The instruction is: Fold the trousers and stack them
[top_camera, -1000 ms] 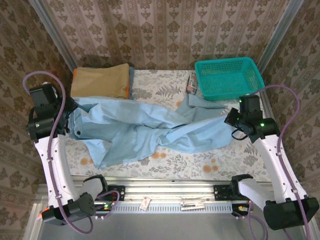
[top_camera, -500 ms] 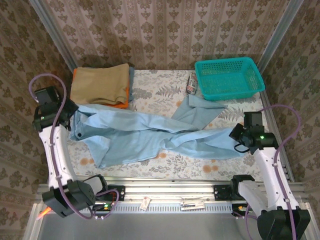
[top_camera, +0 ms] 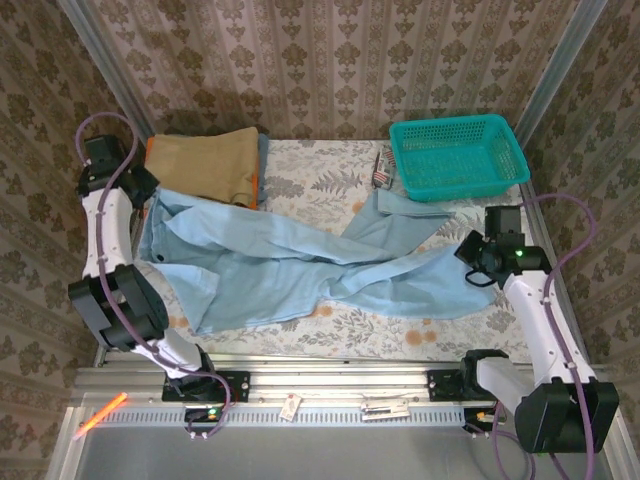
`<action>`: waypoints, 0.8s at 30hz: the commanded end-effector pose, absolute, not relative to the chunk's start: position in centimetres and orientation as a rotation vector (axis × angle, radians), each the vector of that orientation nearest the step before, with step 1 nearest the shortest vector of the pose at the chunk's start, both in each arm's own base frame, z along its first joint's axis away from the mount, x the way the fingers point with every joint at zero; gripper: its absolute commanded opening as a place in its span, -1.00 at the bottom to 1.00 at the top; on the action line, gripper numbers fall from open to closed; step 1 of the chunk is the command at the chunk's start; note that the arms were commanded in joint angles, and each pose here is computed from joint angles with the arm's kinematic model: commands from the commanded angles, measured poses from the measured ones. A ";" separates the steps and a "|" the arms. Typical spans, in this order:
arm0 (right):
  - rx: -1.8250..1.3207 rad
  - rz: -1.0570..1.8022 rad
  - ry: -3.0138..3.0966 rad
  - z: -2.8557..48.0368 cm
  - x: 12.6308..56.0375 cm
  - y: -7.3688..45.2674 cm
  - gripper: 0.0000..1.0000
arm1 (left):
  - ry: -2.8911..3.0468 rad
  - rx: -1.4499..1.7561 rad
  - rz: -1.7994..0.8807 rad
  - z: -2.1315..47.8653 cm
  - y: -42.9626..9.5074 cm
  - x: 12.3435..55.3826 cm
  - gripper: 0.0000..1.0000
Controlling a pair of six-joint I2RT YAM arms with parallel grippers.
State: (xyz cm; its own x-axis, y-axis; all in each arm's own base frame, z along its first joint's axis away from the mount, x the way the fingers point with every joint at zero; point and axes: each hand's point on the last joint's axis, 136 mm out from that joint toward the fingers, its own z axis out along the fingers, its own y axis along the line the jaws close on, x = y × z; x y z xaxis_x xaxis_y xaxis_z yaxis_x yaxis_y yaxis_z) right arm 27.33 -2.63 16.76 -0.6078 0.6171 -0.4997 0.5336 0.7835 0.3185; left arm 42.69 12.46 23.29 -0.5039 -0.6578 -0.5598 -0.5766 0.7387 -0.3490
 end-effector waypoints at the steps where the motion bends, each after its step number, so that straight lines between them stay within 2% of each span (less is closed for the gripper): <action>1: 0.875 0.206 2.236 21.3 29.3 -3.8 -1.00 | 2.179 -0.959 -0.102 25.1 14.7 43.7 -1.00; 4: 0.871 0.223 2.176 24.4 30.7 -4.4 -1.00 | 2.221 -0.979 -0.135 23.8 15.1 44.8 -1.00; 5: 0.862 0.229 2.155 25.4 31.2 -4.5 -1.00 | 2.247 -0.984 -0.148 23.1 15.1 45.2 -0.92; 7: 0.826 0.230 2.113 27.4 32.0 -4.6 -1.00 | 2.285 -0.982 -0.193 21.9 15.0 45.9 -0.51; 9: 0.778 0.246 2.092 29.1 32.6 -4.4 -1.00 | 2.303 -0.985 -0.232 21.4 14.8 46.1 0.31; 13: 0.749 0.311 2.118 28.8 31.7 -3.0 -1.00 | 2.267 -0.919 -0.333 24.0 12.7 45.4 0.73; 17: 0.748 0.371 2.213 23.7 27.6 -1.2 -1.00 | 2.187 -0.830 -0.379 28.3 8.9 41.7 0.96; 21: 0.804 0.291 2.293 19.0 22.8 -1.5 -0.97 | 2.170 -0.716 -0.451 28.7 3.4 36.8 0.98; 24: 0.825 0.331 2.303 17.6 21.0 -0.8 -0.71 | 2.196 -0.623 -0.505 26.9 -0.7 33.2 0.96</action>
State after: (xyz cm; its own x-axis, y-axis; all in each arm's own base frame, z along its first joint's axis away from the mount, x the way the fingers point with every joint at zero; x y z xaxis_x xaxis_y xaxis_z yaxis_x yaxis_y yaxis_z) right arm 22.77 -1.45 19.02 -0.5533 0.6318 -0.5428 0.4612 0.7750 0.4320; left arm 34.98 1.34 30.10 -0.5185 -0.5785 -0.6297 -0.2704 0.8096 -0.5210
